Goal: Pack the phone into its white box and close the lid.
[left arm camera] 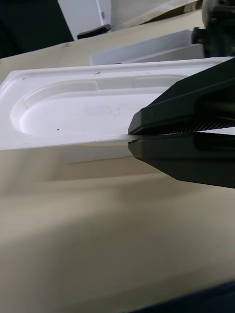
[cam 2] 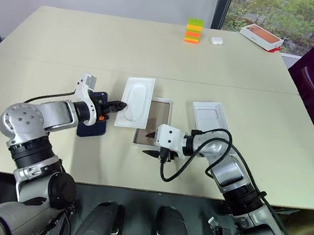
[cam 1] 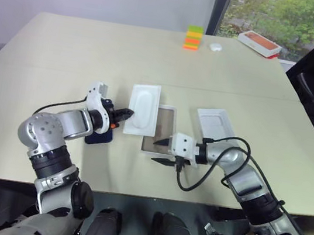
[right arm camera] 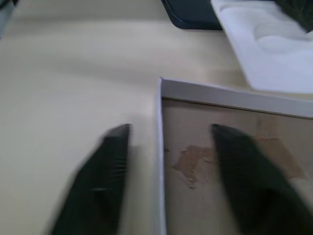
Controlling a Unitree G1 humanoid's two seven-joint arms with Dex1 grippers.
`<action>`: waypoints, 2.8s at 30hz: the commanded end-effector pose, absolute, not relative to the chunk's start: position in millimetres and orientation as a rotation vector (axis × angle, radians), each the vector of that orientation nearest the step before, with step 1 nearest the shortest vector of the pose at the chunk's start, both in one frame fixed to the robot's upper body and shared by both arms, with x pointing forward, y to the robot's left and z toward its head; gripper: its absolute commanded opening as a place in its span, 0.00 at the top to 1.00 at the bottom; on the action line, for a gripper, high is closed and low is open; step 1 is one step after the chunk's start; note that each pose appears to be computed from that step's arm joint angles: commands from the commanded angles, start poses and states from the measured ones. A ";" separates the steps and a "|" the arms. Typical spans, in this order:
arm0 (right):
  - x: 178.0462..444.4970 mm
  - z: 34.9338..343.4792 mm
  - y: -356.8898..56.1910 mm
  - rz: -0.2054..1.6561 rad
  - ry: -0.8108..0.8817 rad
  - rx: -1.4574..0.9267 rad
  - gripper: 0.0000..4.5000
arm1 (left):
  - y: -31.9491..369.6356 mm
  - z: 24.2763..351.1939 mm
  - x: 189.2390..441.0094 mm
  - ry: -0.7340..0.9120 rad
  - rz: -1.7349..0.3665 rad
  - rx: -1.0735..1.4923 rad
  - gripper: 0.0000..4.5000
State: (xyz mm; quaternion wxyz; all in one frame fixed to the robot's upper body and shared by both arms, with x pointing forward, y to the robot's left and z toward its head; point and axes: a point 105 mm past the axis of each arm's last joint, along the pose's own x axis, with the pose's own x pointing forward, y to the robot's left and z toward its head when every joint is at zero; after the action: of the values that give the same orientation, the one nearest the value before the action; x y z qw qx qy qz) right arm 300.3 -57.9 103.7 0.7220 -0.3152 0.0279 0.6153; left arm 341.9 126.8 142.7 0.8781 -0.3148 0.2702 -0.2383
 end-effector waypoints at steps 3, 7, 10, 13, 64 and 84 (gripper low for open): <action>302.4 145.4 -83.7 1.307 0.010 -0.559 0.38 | 110.8 154.9 336.7 0.527 -0.566 -0.640 1.00; 295.0 164.6 -124.4 1.284 0.072 -0.498 0.38 | 99.3 149.1 332.7 0.547 -0.565 -0.639 1.00; 297.8 169.4 -139.0 1.232 0.088 -0.468 0.38 | 93.1 142.8 330.0 0.571 -0.561 -0.634 1.00; 301.9 165.7 -143.1 1.195 0.087 -0.478 0.38 | 89.3 132.7 330.0 0.615 -0.530 -0.627 1.00; 352.4 112.0 -36.8 1.038 0.028 -0.821 0.99 | 190.4 178.3 310.7 0.018 -0.655 -0.010 0.54; 352.3 116.0 -39.4 1.025 0.037 -0.800 0.99 | 194.9 182.0 316.0 0.009 -0.633 -0.009 0.54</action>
State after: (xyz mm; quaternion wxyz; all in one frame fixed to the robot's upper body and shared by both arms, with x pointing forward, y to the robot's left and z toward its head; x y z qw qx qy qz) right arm 348.9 -39.9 103.3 0.7938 -0.3671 0.0390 0.4833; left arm 316.7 188.7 173.9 0.9477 -0.0134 0.0170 -0.3185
